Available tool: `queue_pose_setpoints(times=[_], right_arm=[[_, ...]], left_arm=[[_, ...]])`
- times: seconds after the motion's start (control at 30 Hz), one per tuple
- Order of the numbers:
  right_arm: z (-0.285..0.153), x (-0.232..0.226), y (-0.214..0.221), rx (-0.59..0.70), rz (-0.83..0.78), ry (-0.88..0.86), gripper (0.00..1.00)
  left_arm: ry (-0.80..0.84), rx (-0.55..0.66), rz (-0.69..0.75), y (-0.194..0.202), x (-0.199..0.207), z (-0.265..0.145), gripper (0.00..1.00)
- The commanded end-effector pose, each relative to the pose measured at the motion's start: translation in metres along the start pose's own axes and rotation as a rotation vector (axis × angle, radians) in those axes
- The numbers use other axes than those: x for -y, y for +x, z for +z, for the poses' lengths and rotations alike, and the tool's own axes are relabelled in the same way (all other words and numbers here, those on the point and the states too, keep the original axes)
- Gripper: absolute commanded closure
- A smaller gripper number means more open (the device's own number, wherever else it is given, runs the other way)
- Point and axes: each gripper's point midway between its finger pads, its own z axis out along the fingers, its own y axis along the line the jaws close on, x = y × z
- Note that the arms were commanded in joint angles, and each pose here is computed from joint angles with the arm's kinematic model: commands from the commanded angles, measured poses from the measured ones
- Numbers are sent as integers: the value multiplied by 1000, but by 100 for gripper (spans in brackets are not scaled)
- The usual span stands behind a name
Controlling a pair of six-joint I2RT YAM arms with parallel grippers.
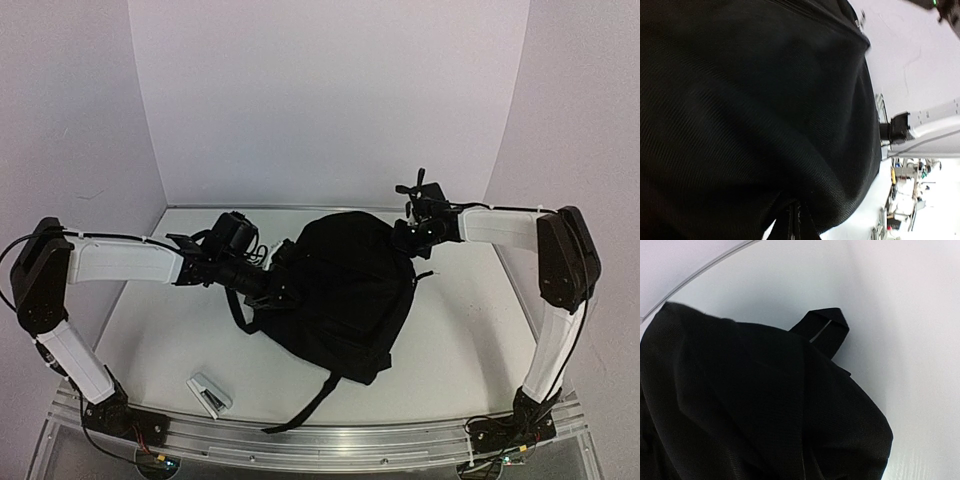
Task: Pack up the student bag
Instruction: Adjust the student bag at the center of the board.
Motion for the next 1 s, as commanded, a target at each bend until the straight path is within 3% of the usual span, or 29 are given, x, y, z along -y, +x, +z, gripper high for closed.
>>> queue_pose_setpoints(times=[0.0, 0.07, 0.13, 0.27, 0.37, 0.57, 0.77, 0.97], right_arm=[[-5, -74, -16, 29, -113, -217, 100], [-9, -86, -16, 34, -131, -240, 100], [-16, -97, -15, 40, -142, -263, 100], [-40, -105, -19, 72, -149, -283, 76], [-64, -108, -23, 105, -145, -294, 60], [-110, -112, -23, 147, -123, -329, 48], [-139, -116, -11, 150, -105, -366, 42], [-158, -114, -4, 159, -86, -378, 39]], left_arm=[[196, -21, 134, 11, 67, -8, 99], [176, -16, 145, 12, 69, -15, 93], [149, 3, 176, 10, 73, -25, 79], [-4, 67, 226, -6, 70, -53, 42], [-113, 113, 214, -25, 51, -73, 33], [-157, 140, 145, -54, 3, -86, 29], [-152, 59, 167, -61, -10, -62, 39], [-188, 14, 164, -64, -29, -45, 40]])
